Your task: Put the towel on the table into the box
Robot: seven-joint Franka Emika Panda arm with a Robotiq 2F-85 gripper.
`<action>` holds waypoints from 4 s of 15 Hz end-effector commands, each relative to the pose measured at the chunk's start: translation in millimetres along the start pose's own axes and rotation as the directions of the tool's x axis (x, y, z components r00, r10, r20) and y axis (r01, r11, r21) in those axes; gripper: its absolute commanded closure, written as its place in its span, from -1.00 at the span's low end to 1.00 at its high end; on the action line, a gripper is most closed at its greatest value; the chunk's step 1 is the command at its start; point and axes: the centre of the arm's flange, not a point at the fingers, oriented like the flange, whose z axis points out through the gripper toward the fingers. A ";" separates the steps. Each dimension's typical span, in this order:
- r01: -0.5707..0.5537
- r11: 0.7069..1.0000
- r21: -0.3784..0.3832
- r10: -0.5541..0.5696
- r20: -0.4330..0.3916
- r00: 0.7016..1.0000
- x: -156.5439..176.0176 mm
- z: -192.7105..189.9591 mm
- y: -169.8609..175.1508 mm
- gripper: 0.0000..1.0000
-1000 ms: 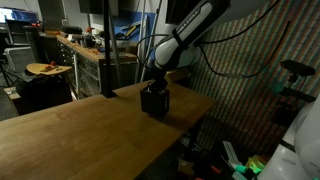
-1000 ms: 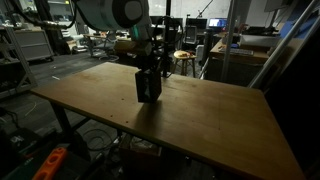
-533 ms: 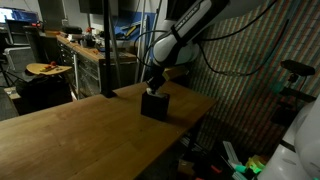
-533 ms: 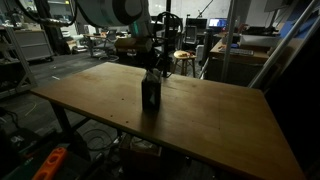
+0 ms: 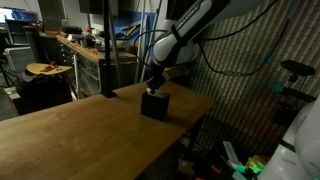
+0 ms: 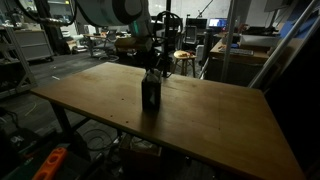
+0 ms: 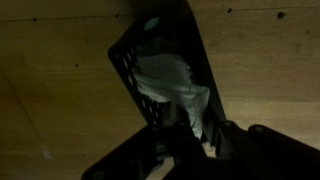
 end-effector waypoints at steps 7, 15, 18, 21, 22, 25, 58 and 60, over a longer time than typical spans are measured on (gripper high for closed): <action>0.013 0.999 -0.030 -0.014 -0.029 0.999 2.5 -31.9 -1.5 0.73; 0.021 0.999 -0.037 -0.022 -0.030 0.999 2.1 -37.4 -3.0 0.51; 0.017 0.999 -0.039 -0.018 -0.033 0.999 1.8 -38.5 -2.7 0.90; 0.016 0.999 -0.050 -0.018 -0.038 0.999 3.3 -41.9 -0.5 0.89; 0.018 0.998 -0.054 -0.020 -0.040 0.999 4.0 -43.6 0.0 0.85; 0.020 0.998 -0.066 -0.024 -0.049 0.999 5.2 -49.1 -0.1 0.84; -0.020 0.999 0.041 0.018 0.045 0.999 -12.7 67.2 7.7 0.89; -0.036 0.998 0.046 0.034 0.048 0.998 -12.5 66.6 13.0 0.89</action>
